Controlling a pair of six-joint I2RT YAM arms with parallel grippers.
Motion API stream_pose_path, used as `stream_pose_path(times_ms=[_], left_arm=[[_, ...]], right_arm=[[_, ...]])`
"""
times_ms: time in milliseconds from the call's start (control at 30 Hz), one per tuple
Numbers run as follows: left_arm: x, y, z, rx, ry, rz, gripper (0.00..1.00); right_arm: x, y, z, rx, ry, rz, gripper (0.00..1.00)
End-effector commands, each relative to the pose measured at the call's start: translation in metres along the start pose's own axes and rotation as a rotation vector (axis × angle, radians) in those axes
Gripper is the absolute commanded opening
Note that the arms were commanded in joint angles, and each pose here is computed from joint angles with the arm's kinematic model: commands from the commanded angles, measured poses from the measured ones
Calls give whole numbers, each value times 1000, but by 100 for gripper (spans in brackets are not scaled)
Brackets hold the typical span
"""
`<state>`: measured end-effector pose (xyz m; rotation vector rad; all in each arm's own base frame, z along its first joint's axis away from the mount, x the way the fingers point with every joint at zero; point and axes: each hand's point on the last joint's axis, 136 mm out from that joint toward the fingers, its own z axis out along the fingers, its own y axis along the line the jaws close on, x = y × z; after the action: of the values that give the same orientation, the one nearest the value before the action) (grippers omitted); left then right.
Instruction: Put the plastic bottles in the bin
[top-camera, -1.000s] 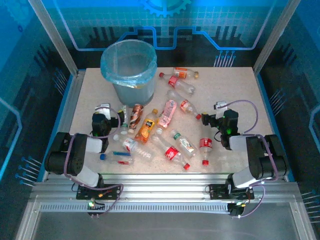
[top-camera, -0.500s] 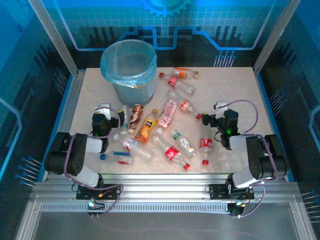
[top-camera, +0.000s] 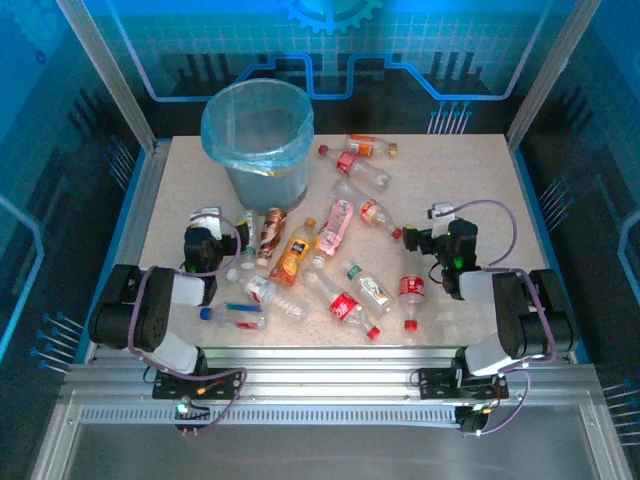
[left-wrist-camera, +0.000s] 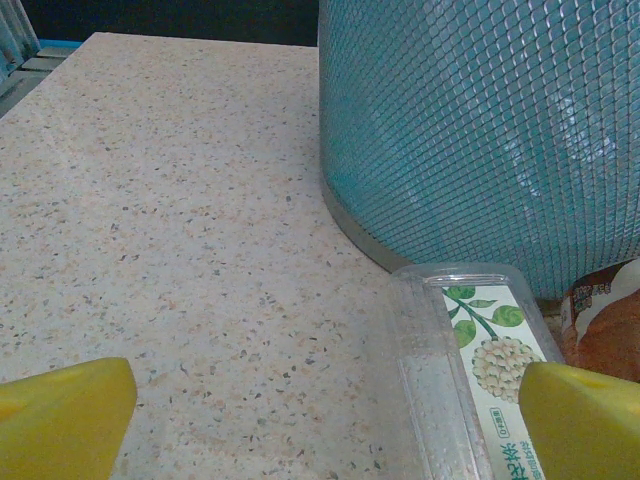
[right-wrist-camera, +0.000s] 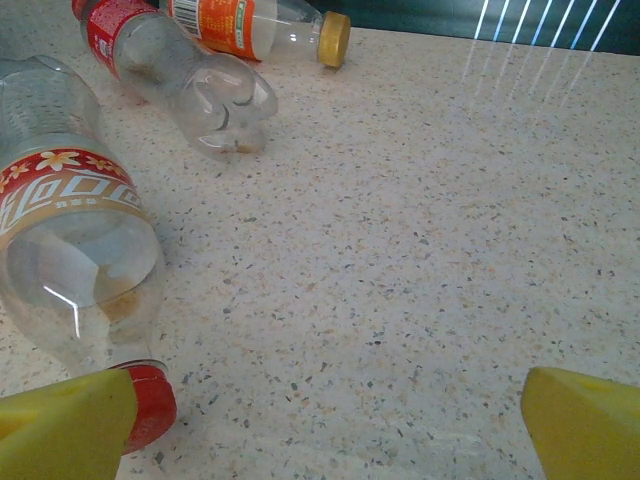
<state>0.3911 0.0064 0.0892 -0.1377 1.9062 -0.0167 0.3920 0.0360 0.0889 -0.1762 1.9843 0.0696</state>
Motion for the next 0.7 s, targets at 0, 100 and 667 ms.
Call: stream_pose_path(times_ms=[0,100,667], left_arm=[[-18,2,-11,-12,-72,0,99],[-32,4,-28,-19,-114,-11,99],[-124,-1,-98,-12,-176,-180,98]], right_arm=[[-18,-11,-7,44,-18,12,100],[-26,-15,-19,67,5,23,99],[-84,-10,-95,110,77,219,93]])
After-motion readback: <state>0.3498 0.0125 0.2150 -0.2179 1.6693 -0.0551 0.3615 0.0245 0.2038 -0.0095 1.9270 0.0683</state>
